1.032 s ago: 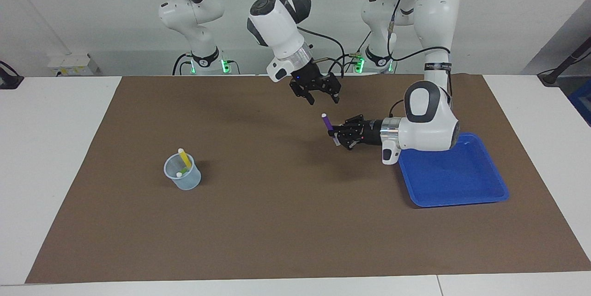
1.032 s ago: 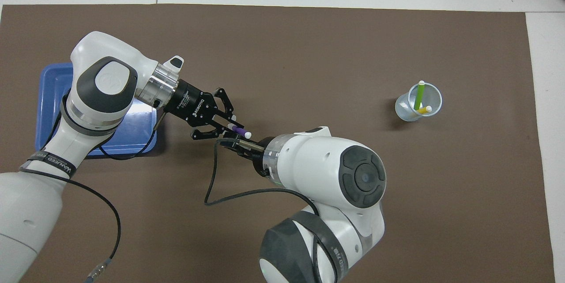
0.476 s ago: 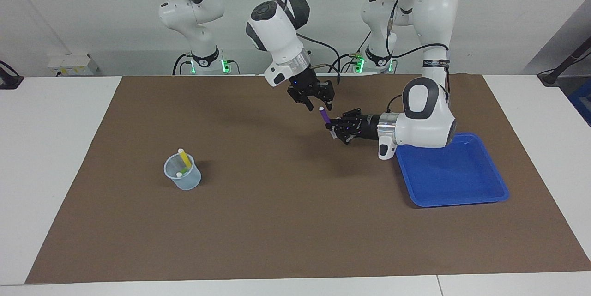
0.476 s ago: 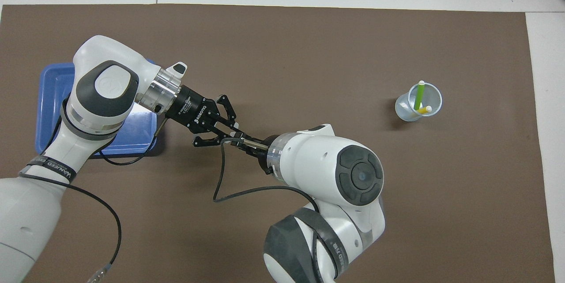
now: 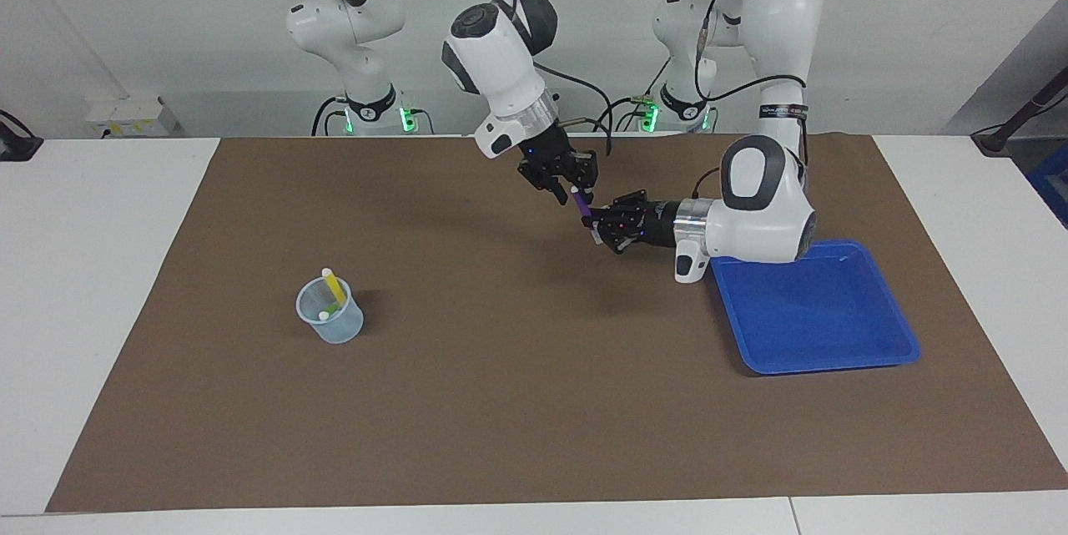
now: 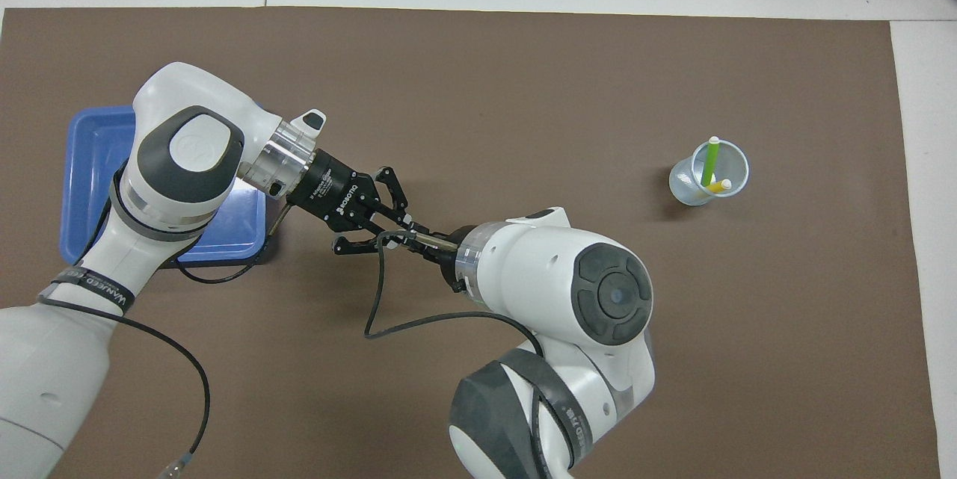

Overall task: Transfer and insert pens with both arms
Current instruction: 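Grasp the purple pen with the right gripper and open the left gripper, then carry the pen to the cup with the right gripper while the left gripper returns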

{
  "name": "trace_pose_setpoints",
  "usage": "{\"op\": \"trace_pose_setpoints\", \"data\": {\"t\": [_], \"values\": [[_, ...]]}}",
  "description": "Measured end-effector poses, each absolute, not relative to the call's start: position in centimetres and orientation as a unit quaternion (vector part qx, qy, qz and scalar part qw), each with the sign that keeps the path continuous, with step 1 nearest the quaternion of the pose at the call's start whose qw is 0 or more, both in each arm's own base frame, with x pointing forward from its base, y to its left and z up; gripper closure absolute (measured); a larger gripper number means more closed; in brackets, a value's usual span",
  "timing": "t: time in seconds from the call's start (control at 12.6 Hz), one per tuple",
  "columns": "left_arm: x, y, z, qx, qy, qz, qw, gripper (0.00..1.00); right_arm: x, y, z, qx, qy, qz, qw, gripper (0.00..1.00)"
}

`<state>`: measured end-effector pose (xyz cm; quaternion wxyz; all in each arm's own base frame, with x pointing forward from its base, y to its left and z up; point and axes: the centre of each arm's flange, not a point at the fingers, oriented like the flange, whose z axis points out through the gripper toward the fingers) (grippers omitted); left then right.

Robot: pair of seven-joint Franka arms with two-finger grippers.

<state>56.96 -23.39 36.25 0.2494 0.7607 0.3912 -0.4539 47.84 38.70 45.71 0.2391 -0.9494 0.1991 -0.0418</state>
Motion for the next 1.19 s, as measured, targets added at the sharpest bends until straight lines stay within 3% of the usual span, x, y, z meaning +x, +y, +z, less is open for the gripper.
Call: {"op": "trace_pose_setpoints", "data": {"t": [0.08, 0.16, 0.4, 0.87, 0.95, 1.19], "values": [[56.9, -23.4, 36.2, 0.761, 0.391, -0.454, 0.249, 0.83, 47.8, 38.7, 45.7, -0.949, 0.199, -0.042, 0.239, 0.53], [56.9, -23.4, 36.3, 0.761, 0.391, -0.454, 0.249, 0.83, 47.8, 38.7, 45.7, -0.949, 0.199, -0.042, 0.239, 0.64], [56.8, -23.6, 36.2, 0.761, 0.391, -0.455, 0.248, 0.83, 47.8, 38.9, 45.9, -0.949, 0.197, -0.044, 0.242, 0.82], [56.9, -23.6, 36.4, 0.76, 0.394, -0.453, 0.248, 0.83, 47.9, 38.9, 46.1, -0.949, 0.198, -0.045, 0.243, 0.82], [56.9, -23.5, 36.7, 0.761, 0.393, -0.452, 0.249, 0.76, 48.0, 38.9, 46.2, -0.948, 0.198, -0.046, 0.244, 0.82], [57.0, -23.1, 38.4, 0.779, 0.39, -0.425, 0.245, 0.4, 48.6, 38.4, 46.9, -0.949, 0.197, -0.05, 0.24, 0.82]]}}
